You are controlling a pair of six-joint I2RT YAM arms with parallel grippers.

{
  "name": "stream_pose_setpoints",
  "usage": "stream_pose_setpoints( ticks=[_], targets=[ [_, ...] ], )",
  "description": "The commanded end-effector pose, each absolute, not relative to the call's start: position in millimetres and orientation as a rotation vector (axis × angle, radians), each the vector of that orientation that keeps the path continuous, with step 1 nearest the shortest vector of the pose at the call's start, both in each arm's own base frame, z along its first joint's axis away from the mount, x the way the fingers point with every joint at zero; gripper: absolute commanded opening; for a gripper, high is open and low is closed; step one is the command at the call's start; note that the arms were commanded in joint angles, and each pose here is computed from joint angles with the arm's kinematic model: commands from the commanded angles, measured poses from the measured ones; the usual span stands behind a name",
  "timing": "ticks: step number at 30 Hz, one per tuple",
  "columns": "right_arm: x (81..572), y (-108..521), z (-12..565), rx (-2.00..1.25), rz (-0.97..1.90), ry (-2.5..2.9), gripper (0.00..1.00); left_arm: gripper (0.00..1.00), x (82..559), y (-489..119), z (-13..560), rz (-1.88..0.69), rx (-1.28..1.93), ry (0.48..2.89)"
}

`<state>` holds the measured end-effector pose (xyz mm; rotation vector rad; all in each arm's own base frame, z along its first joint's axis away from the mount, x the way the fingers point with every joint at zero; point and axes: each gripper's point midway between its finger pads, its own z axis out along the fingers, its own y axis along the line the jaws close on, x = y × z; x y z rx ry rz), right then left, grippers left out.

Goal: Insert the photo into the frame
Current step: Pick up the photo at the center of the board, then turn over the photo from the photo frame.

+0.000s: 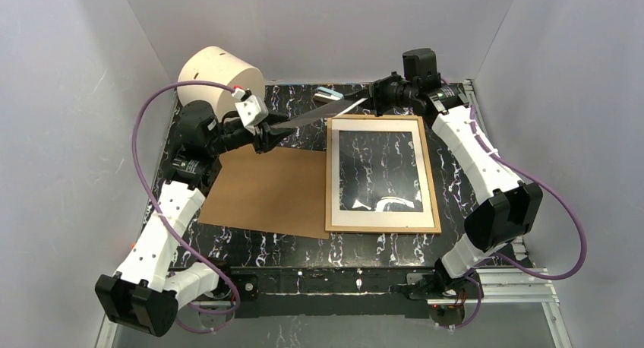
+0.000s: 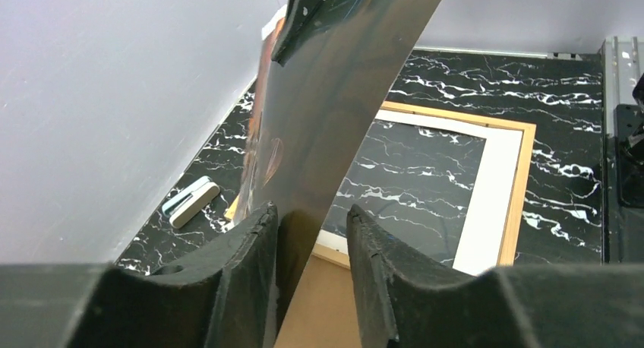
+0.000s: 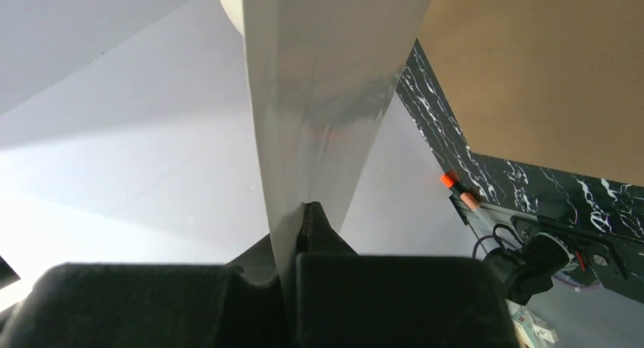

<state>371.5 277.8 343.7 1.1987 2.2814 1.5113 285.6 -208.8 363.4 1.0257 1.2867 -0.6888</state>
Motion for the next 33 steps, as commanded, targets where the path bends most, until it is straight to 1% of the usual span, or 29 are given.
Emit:
stream_pose_setpoints(
  ticks=[1, 7, 8, 9, 10, 13, 14, 15, 17, 18, 19, 20, 22, 25, 28, 33],
  targets=[
    [352, 277, 361, 1.162, 1.59, 2.297, 0.01, 0.34, 280, -217, 370, -0.709, 1.1, 1.214],
    [349, 277, 358, 1.159, 1.59, 2.319, 0.01, 0.21, 288, -220, 365, -0.715, 1.109, 1.254],
    [348, 277, 358, 1.156, 1.59, 2.32, 0.01, 0.17, 289, -219, 359, -0.719, 1.101, 1.297],
    [348, 277, 358, 1.156, 1.59, 2.32, 0.01, 0.1, 290, -219, 355, -0.721, 1.098, 1.317],
    [348, 278, 357, 1.154, 1.59, 2.323, 0.01, 0.0, 291, -218, 355, -0.716, 1.095, 1.326],
    [350, 277, 356, 1.132, 1.587, 2.324, 0.01, 0.0, 294, -215, 354, -0.688, 1.071, 1.346],
    [349, 278, 357, 1.114, 1.594, 2.321, 0.08, 0.0, 295, -214, 356, -0.681, 1.065, 1.345],
    [350, 278, 358, 1.086, 1.604, 2.313, 0.24, 0.0, 296, -213, 359, -0.675, 1.047, 1.352],
    [350, 276, 361, 1.014, 1.613, 2.296, 0.62, 0.0, 300, -212, 365, -0.675, 1.011, 1.369],
    [351, 273, 363, 0.971, 1.615, 2.271, 0.77, 0.0, 301, -212, 367, -0.68, 0.999, 1.374],
    [352, 270, 368, 0.909, 1.63, 2.235, 0.86, 0.0, 302, -212, 369, -0.683, 0.984, 1.382],
    [352, 267, 375, 0.83, 1.658, 2.182, 0.91, 0.0, 302, -212, 371, -0.691, 0.971, 1.389],
    [354, 254, 387, 0.691, 1.686, 2.072, 0.95, 0.0, 302, -212, 375, -0.705, 0.944, 1.402],
    [352, 230, 404, 0.486, 1.674, 1.941, 0.96, 0.0, 300, -212, 379, -0.73, 0.91, 1.426],
    [351, 211, 424, 0.225, 1.487, 1.846, 0.97, 0.0, 297, -211, 384, -0.743, 0.894, 1.442],
    [335, 212, 455, -0.361, 1.233, 1.663, 0.99, 0.0, 284, -208, 401, -0.711, 0.931, 1.367]
  ],
)
